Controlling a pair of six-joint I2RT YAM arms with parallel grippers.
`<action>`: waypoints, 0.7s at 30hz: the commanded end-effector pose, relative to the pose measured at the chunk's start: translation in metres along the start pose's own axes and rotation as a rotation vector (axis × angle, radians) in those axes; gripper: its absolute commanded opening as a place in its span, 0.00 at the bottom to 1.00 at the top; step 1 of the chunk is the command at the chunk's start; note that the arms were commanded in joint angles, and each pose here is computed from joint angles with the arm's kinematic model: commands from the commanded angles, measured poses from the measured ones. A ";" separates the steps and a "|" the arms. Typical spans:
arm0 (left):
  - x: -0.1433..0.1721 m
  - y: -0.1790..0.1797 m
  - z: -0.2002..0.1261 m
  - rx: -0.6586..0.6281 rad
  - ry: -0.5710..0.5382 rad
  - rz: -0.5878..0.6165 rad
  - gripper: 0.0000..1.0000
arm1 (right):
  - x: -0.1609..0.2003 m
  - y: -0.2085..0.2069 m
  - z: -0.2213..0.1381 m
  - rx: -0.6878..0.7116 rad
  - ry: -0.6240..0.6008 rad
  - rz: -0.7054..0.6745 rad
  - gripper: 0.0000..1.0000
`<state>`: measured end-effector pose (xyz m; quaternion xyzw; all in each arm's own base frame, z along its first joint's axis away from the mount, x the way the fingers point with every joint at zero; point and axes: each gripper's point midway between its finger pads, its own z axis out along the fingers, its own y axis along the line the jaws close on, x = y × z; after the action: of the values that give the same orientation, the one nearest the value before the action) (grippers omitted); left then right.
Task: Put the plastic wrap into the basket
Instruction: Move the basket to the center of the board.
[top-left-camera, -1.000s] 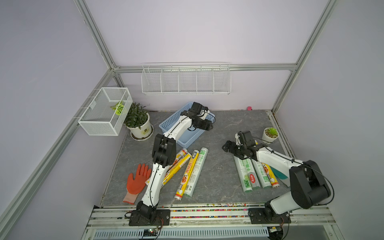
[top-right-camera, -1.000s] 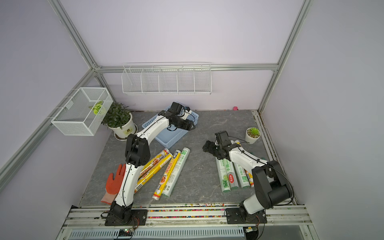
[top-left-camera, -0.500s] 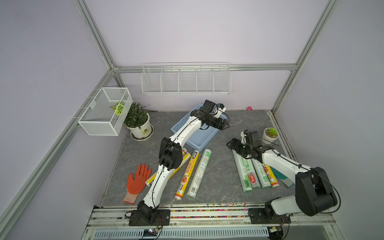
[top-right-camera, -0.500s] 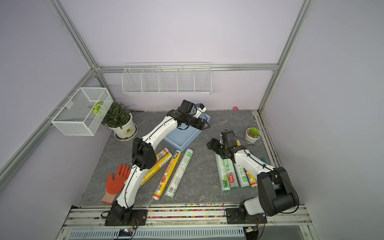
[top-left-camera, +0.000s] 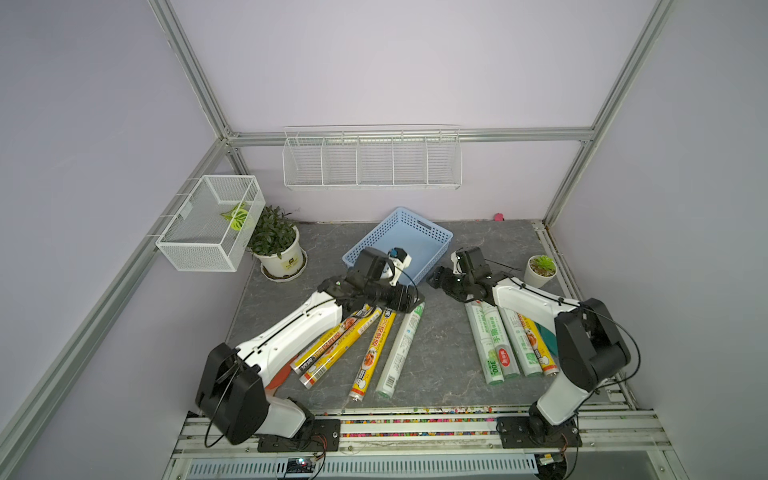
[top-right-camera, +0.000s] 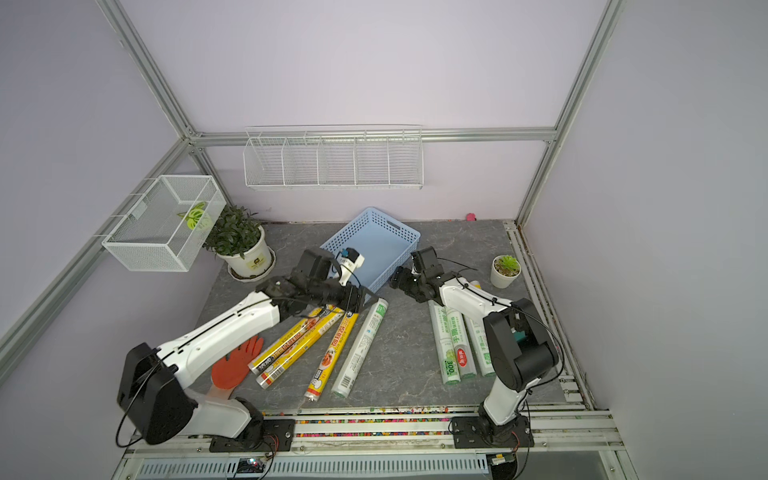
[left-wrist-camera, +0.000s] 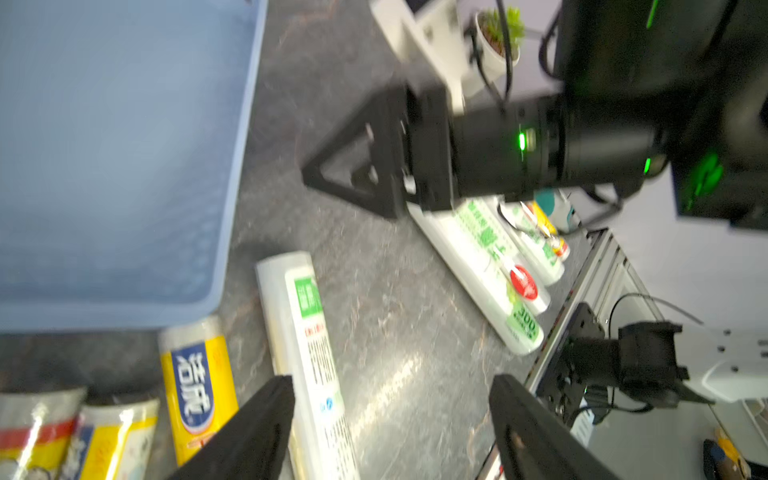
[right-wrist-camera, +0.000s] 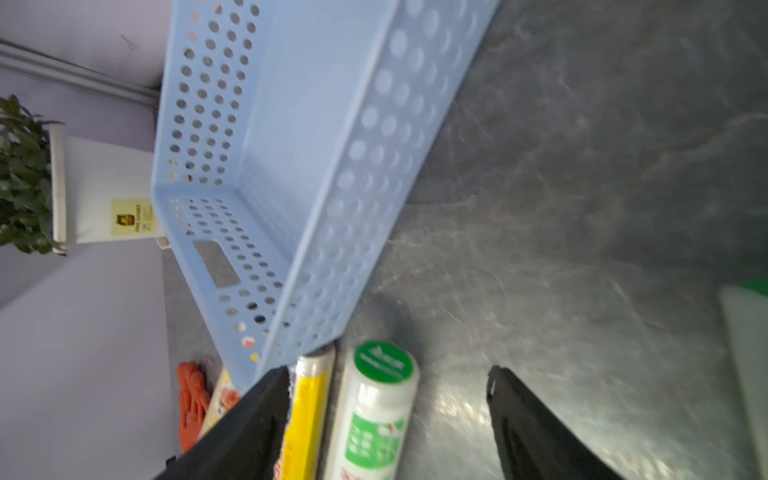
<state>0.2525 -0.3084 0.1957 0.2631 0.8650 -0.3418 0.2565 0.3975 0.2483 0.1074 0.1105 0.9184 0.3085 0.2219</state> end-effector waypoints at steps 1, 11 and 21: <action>0.008 -0.006 0.005 -0.026 -0.048 -0.028 0.80 | -0.005 0.016 0.017 -0.001 0.007 0.023 0.74; 0.081 0.044 0.051 -0.341 0.143 -0.100 0.77 | -0.026 -0.010 0.053 0.208 -0.008 0.035 0.60; 0.112 0.088 0.080 -0.537 0.249 -0.177 0.54 | -0.061 -0.064 0.043 0.341 -0.039 0.034 0.46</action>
<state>0.2389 -0.2908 0.0437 0.1816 0.9582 -0.1316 0.1774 0.4663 0.2327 0.0714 0.1626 0.9403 0.2032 0.2191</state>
